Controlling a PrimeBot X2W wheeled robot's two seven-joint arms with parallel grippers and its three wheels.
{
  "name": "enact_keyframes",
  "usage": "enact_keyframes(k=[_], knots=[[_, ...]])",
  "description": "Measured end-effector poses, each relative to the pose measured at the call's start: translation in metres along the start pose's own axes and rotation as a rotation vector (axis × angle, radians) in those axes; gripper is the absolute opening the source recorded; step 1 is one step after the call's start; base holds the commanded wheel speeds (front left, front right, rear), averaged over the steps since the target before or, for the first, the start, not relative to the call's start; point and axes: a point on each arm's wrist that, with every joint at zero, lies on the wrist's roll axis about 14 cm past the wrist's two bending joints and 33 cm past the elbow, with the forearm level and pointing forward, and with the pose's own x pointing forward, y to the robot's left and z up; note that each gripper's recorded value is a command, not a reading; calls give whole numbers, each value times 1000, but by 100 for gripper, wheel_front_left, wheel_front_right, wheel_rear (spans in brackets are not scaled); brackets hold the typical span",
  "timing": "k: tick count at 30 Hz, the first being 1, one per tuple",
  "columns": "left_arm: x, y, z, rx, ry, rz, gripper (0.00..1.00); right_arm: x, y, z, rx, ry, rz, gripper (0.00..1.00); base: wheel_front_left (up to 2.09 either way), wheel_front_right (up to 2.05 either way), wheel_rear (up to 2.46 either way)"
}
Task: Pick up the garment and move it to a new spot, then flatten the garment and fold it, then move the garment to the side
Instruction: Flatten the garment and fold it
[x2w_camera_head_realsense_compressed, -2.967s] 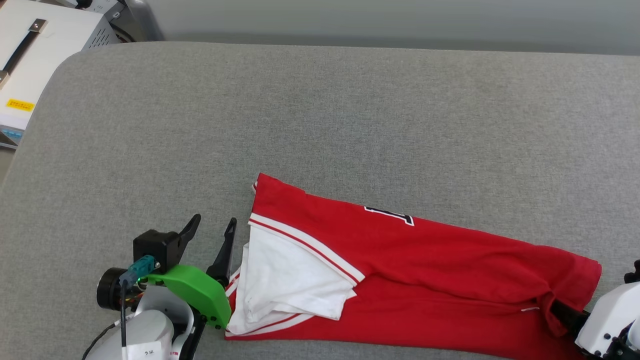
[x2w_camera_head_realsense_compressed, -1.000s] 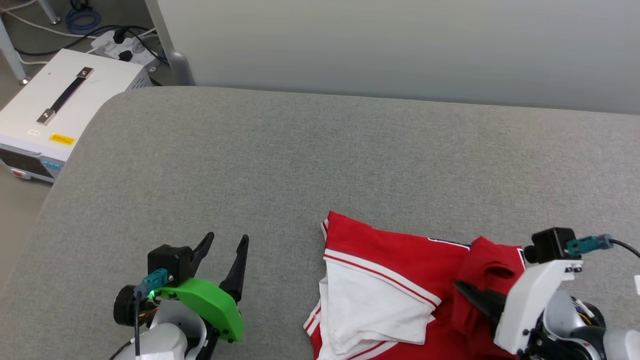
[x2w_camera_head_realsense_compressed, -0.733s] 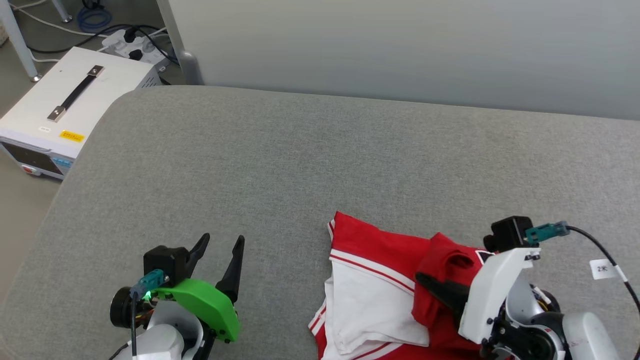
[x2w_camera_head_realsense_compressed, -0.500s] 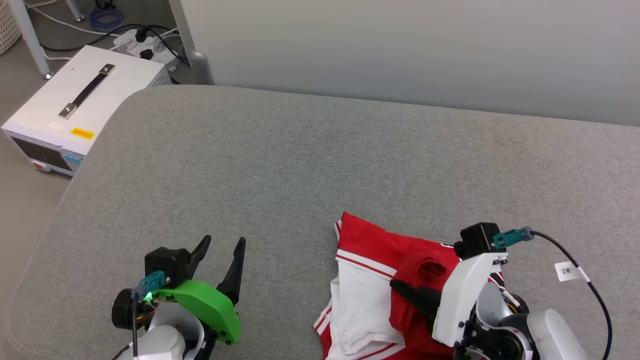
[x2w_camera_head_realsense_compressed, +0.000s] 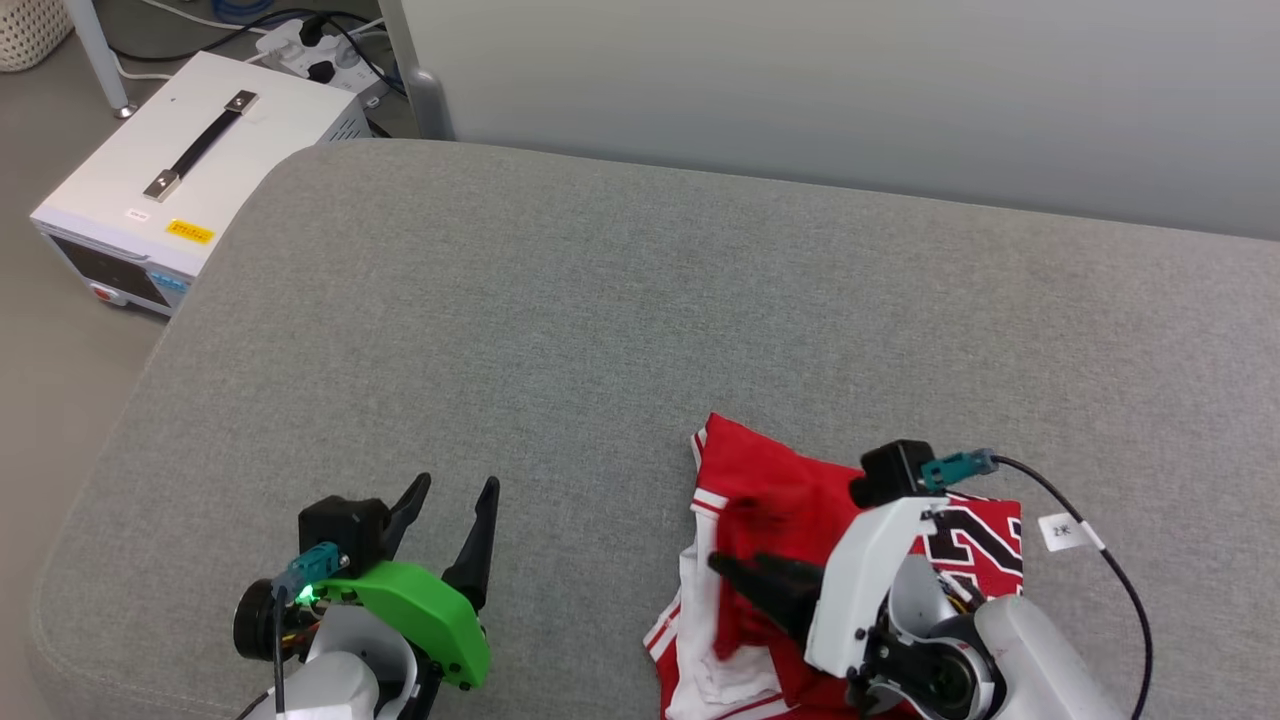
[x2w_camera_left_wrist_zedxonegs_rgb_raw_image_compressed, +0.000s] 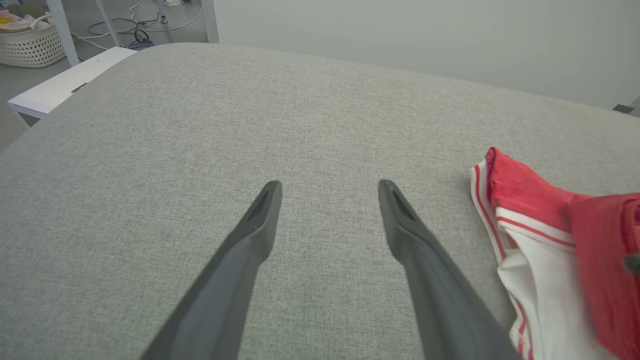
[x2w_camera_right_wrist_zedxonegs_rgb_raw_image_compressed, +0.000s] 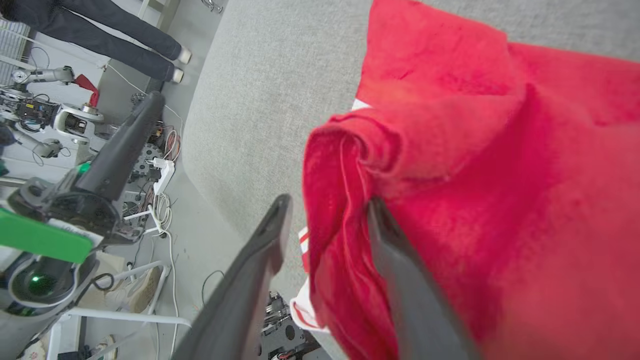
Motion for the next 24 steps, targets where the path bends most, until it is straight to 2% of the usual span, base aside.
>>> enact_keyframes(k=[7,11,14,20,24], knots=[[-1,-1,3,3,-10,-3,100,3,44,2,43,-15,151,100,0,0,0],[0,-5,6,5,-21,-17,100,-2,49,27,-4,-92,150,100,0,0,0],[2,-11,10,9,-32,-36,100,-11,42,53,-78,-170,100,100,0,0,0],[10,-26,30,10,-96,-76,100,-54,3,106,-412,-360,-139,100,0,0,0],[15,-35,47,4,-155,-98,100,-95,-27,137,-567,-485,-286,100,0,0,0]])
